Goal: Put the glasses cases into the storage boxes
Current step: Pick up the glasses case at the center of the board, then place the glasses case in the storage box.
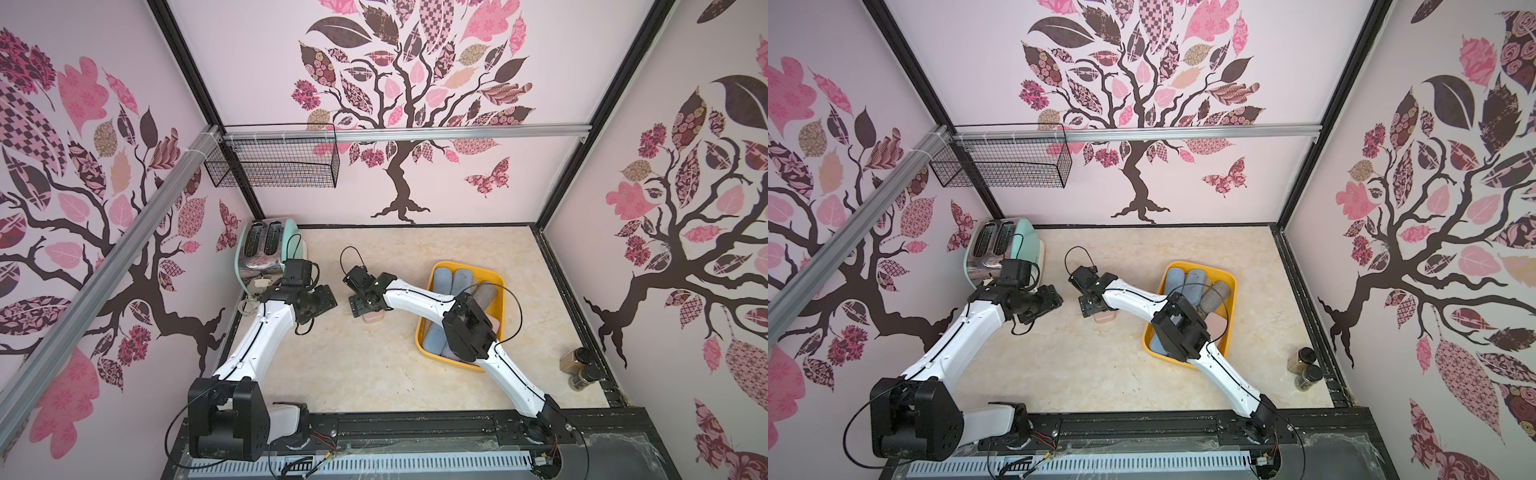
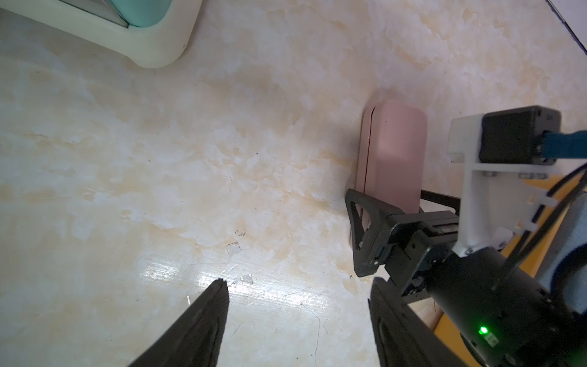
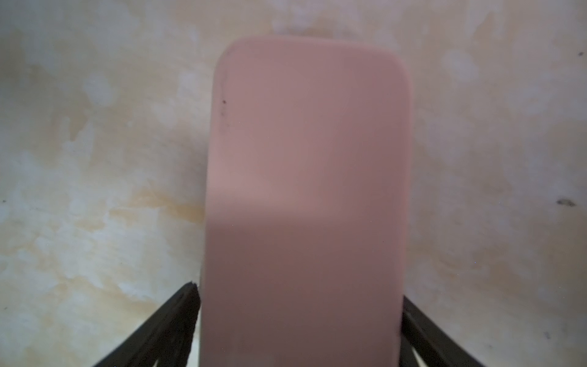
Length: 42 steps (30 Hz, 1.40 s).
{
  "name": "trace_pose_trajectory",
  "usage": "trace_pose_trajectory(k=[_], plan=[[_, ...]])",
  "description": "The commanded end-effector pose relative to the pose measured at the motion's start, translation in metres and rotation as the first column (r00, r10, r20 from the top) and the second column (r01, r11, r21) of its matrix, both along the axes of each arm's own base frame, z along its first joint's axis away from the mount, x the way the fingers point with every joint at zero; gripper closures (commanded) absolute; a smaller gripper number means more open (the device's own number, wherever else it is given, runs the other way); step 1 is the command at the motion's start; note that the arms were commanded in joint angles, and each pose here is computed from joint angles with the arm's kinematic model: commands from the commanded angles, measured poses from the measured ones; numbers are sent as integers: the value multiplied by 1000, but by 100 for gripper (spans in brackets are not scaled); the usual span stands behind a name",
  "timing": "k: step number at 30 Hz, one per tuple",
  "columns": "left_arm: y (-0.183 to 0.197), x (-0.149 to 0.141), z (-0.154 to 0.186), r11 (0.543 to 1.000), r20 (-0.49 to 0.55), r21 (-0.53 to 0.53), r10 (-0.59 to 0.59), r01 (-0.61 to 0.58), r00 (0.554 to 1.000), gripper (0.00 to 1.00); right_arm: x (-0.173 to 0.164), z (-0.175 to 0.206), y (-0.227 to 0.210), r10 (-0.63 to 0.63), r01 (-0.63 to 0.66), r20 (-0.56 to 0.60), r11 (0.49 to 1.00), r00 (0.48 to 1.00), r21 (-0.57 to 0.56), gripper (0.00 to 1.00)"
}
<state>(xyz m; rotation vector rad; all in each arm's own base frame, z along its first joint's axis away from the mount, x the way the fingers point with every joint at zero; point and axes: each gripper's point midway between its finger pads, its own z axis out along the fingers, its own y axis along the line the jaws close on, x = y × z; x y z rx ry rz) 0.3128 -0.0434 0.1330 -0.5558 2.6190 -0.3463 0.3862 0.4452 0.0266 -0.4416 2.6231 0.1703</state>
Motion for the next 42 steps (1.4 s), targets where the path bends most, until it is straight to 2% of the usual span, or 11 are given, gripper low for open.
trace_pose_trajectory(k=[1,9,16,17,19,26,30,34,42], plan=[[0,-4,-10,1000,-25,-9,2,-2,1000,27,-7,-33,-15,-19,15,-45,995,999,-98,14],[-2,-5,-10,1000,-27,-20,-4,3,1000,28,-1,-15,-14,-23,22,-3,996,1000,-89,23],[-1,-6,-14,1000,-38,-17,-2,1,999,28,7,29,-6,-10,11,56,1000,998,-24,29],[-1,-6,-13,1000,-37,-18,-4,4,999,28,5,29,-6,-6,7,55,1000,998,-20,34],[-1,-6,-13,1000,-33,-15,-2,2,999,28,5,59,-4,-5,2,85,999,996,34,42],[1,-7,-11,1000,-26,-7,3,-3,1000,27,-3,110,-18,-32,16,144,994,989,111,41],[2,-6,-9,1000,-21,-2,6,-6,1000,27,-12,143,-35,-63,34,178,987,982,159,41],[2,-7,-8,1000,-14,-3,7,-7,1000,27,-29,167,-69,-111,72,213,981,971,181,40],[-12,-5,-12,997,-27,-61,-40,39,999,27,-72,190,-150,-213,165,257,967,943,195,40]])
